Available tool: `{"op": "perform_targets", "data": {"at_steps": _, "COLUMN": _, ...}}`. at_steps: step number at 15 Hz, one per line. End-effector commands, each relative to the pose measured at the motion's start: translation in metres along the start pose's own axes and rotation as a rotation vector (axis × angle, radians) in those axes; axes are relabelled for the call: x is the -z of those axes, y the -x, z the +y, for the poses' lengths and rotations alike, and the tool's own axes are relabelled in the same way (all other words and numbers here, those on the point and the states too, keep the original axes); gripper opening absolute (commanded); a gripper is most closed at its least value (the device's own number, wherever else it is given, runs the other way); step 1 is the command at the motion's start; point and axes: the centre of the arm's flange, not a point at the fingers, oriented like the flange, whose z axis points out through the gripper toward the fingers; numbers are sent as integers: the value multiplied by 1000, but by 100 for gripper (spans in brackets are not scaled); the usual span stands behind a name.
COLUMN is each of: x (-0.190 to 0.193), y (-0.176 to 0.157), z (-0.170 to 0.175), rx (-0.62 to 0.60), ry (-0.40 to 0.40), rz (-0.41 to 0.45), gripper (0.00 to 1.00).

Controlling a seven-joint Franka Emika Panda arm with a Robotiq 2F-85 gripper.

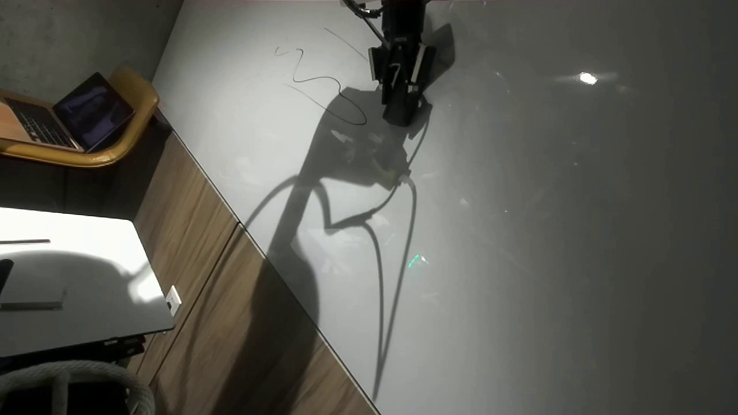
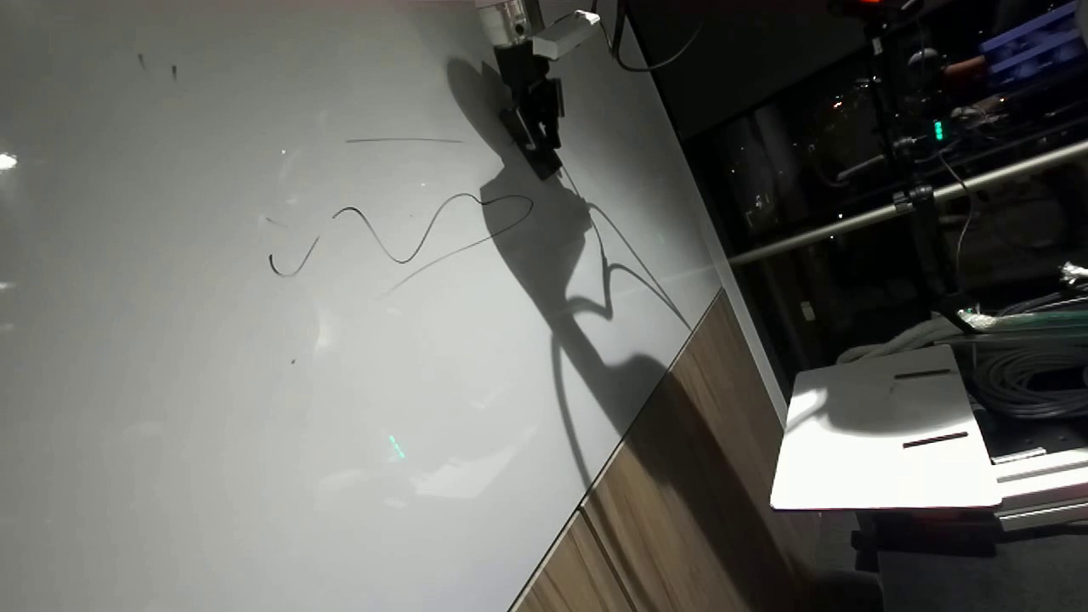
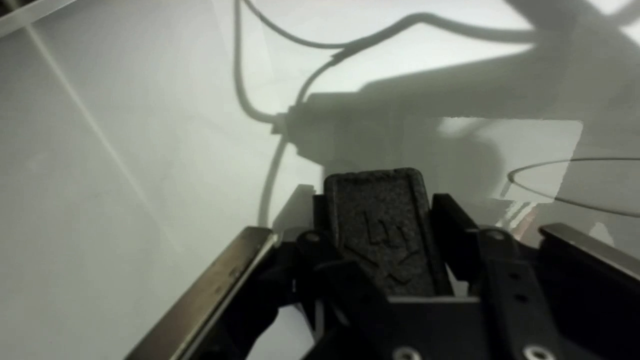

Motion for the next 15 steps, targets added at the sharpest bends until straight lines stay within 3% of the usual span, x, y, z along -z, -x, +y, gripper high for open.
{"op": "perform_targets", "data": {"at_steps": 1, "x": 34, "y": -23, "z": -21, "rx": 21, "ry": -18, "rz": 53, "gripper": 28}}
{"op": "perform_targets", "data": {"at_steps": 8, "x": 85, "y": -46, "z": -82, "rx": 94, "ry": -41, "rz": 80, "gripper": 28}}
{"op": "perform_targets", "data": {"at_steps": 15, "x": 90, "y": -49, "z": -177, "rx": 159, "ry": -73, "rz": 50, "gripper": 28}}
